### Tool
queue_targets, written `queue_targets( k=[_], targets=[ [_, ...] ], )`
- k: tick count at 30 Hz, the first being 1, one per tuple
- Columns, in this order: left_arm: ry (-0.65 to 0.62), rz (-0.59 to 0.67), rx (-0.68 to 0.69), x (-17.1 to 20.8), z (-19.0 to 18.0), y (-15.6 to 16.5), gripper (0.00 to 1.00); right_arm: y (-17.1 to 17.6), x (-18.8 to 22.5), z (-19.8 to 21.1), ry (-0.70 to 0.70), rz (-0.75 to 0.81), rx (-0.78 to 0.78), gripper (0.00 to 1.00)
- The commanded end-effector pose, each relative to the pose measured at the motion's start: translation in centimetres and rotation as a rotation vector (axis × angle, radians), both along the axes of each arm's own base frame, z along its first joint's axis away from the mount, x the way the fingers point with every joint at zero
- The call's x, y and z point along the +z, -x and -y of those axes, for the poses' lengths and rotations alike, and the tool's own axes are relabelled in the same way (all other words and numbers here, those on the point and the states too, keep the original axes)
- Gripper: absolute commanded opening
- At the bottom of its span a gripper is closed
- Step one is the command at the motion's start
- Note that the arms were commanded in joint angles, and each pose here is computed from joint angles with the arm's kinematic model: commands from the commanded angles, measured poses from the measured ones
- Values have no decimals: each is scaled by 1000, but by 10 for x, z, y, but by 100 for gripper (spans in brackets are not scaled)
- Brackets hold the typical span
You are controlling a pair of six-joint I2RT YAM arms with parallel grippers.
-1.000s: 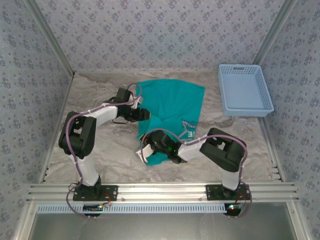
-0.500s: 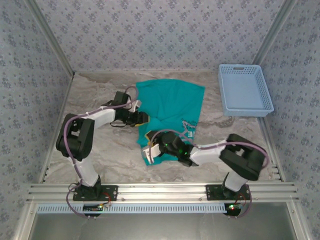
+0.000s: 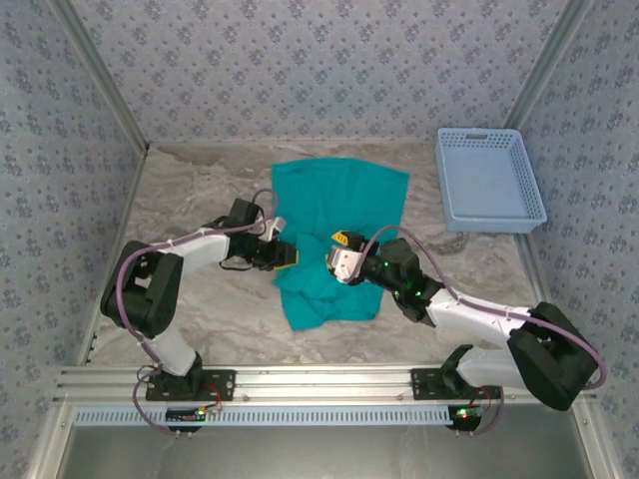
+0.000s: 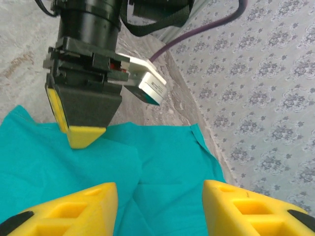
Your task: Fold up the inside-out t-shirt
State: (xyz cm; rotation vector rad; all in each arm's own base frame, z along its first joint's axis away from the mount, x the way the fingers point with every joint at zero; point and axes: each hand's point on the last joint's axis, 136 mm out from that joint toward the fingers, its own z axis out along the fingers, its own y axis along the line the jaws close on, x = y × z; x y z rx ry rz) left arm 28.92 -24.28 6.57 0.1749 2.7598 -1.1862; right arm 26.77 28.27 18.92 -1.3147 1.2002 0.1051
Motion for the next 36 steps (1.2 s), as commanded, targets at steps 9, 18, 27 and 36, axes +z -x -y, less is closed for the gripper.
queue_targets(
  k=[9, 18, 27, 36],
  targets=[
    [-554, 284, 224, -11, -29, -30, 31, 5, 5, 3, -46, -49, -3, 50],
    [-609, 240, 362, -23, -70, -35, 33, 5, 6, 11, -41, -43, -15, 51],
    [-368, 243, 186, -12, -26, -15, 35, 1, 11, 18, -48, -60, -51, 52],
    [-288, 63, 65, -45, -16, 36, 14, 3, 9, 14, -52, -105, -28, 52]
  ],
)
